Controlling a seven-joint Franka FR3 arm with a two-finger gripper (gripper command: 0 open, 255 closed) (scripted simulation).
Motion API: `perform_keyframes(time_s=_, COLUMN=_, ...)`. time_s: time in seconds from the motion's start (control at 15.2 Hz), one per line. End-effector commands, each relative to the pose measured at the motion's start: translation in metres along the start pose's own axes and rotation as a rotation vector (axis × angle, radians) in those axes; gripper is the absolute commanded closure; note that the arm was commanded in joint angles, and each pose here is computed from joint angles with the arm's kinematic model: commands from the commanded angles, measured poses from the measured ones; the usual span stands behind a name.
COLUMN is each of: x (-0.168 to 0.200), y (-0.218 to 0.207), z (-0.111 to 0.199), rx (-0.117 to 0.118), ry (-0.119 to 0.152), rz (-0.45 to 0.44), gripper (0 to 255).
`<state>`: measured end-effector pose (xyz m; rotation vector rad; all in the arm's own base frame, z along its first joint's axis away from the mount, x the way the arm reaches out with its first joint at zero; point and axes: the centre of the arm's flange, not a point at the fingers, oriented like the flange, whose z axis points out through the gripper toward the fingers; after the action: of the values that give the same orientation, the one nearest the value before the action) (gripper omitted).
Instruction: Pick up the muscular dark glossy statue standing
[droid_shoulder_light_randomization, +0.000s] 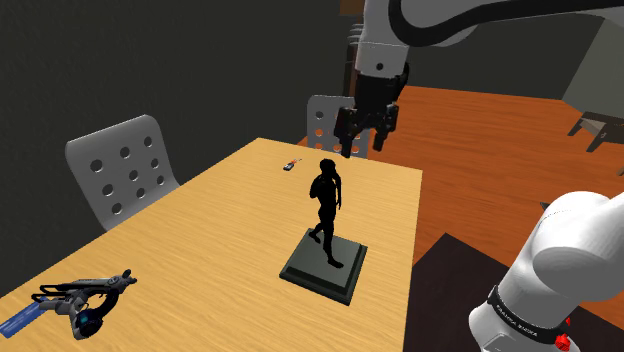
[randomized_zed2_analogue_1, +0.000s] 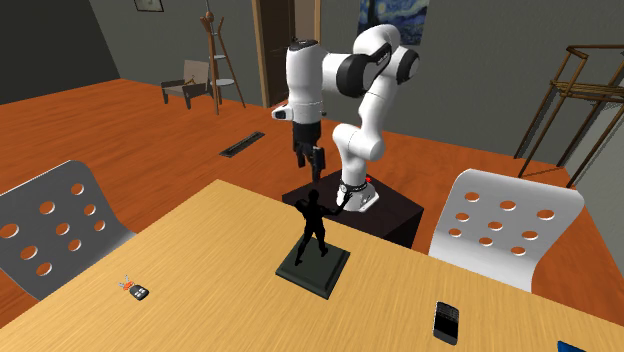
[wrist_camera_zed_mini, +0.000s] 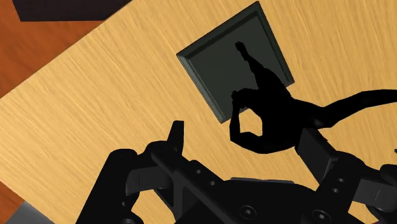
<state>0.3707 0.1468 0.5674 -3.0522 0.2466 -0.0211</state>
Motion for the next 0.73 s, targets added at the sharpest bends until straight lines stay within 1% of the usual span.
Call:
perform_keyframes(time_s=0.0, x=0.007, y=-0.022, z=0.002, rx=0.031, ry=-0.005, rz=0.039, gripper=0)
perform_keyframes(time_s=0.26, x=0.021, y=-0.062, z=0.0, rx=0.087, ry=-0.011, rz=0.107, gripper=0)
perform_keyframes(time_s=0.66, x=0.021, y=-0.06, z=0.031, rx=0.087, ry=-0.011, rz=0.107, gripper=0)
